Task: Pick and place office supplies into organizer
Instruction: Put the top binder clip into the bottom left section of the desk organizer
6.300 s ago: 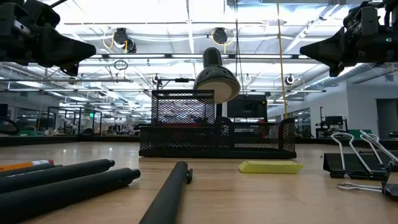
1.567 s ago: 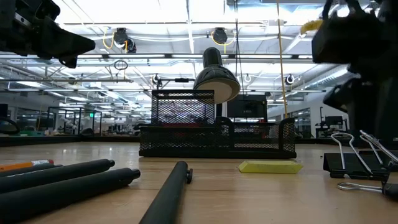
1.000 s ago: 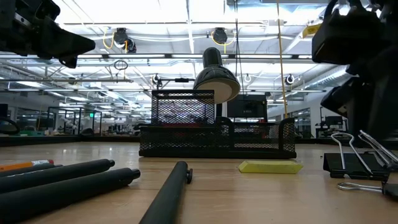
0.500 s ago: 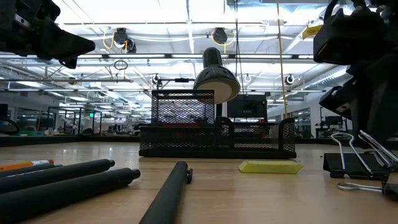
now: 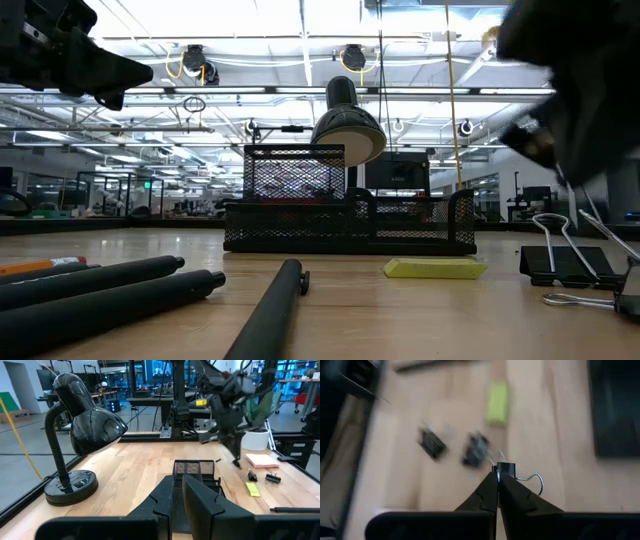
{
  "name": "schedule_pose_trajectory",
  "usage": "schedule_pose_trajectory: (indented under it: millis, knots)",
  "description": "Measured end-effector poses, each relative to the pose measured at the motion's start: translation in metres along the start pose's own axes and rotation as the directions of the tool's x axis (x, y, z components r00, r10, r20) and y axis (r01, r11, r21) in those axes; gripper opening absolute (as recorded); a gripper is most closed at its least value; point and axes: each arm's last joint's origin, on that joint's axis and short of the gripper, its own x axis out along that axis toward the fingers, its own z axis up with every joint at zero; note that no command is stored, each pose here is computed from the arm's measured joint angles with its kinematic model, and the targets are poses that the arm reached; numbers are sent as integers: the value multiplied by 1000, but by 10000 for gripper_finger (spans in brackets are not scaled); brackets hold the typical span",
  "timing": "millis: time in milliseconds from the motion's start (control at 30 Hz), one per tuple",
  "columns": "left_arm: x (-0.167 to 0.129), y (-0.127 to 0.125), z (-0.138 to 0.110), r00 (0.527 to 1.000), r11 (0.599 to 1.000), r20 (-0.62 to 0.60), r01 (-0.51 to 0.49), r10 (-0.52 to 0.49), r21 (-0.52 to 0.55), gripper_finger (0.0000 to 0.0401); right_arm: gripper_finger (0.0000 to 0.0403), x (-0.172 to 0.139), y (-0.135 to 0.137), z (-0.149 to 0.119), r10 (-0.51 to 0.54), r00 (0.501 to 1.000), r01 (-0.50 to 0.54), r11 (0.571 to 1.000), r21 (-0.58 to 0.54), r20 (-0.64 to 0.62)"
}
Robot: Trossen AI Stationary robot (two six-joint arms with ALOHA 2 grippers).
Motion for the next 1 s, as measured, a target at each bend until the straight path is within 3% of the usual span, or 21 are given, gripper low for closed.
schedule_pose_trajectory:
  millis: [100,200,367,467,600,1000]
  knots:
    - [0,0,0,1000,1000,0,-1,1,8,47,2,-5,9,17,2,998,4,995,-103,59]
    - [0,0,0,1000,999,-1,-2,2,33,47,1,-12,18,40,-52,982,90,974,-208,184]
    - [0,0,0,1000,999,-3,-3,3,33,47,1,-21,27,72,-177,919,302,891,-340,351]
    - [0,0,-1,1000,999,-8,-4,5,44,47,1,-15,25,83,-237,895,385,837,-388,377]
    - [0,0,-2,1000,998,-18,-4,5,55,47,1,-1,17,95,-301,865,458,801,-386,400]
    - [0,1,-3,999,998,-28,-19,21,65,47,0,51,-16,105,-395,822,547,748,-377,409]
